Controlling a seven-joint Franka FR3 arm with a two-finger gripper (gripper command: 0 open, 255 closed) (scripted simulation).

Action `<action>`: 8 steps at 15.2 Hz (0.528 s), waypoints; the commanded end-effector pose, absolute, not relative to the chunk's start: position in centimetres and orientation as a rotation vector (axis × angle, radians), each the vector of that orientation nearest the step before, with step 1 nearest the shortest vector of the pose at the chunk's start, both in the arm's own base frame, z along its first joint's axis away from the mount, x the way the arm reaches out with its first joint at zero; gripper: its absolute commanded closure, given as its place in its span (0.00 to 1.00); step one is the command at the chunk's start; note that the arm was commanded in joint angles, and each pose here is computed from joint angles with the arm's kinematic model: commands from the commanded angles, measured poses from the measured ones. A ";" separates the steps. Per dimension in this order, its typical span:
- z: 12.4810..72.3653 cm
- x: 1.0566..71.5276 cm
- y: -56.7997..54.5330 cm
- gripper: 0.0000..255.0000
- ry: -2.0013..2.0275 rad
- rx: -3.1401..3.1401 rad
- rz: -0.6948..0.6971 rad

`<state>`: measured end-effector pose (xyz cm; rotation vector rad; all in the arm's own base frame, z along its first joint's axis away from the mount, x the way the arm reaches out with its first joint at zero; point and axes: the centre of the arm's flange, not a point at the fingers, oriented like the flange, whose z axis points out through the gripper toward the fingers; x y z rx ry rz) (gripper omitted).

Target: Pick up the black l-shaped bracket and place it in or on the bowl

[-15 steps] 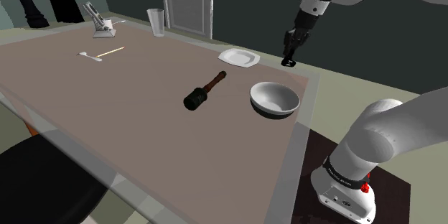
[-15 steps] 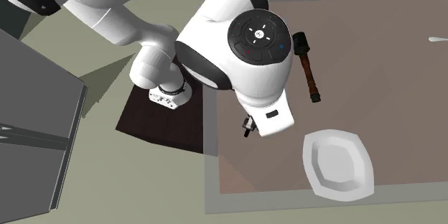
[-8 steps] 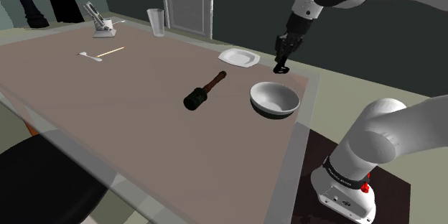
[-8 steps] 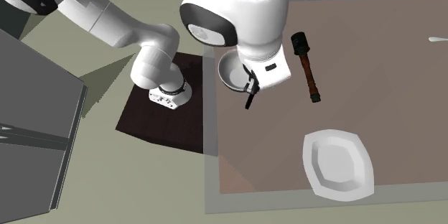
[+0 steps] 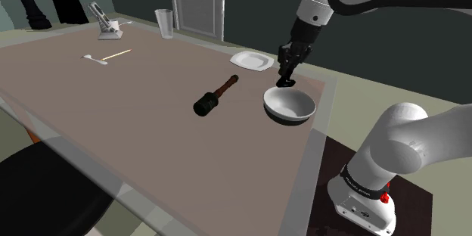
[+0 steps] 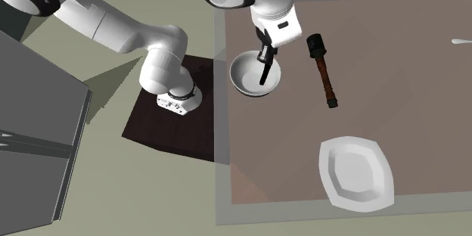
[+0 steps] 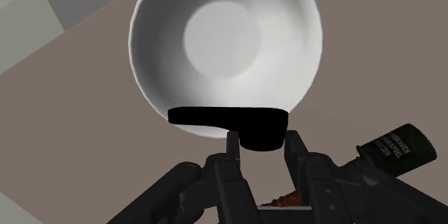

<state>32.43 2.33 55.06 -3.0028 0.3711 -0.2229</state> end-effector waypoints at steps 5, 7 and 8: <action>52.3 32.2 3.6 1.00 0.373 -3.002 -0.223; 51.3 32.2 3.6 1.00 0.373 -3.002 -0.223; 50.8 32.2 3.6 1.00 0.373 -3.002 -0.223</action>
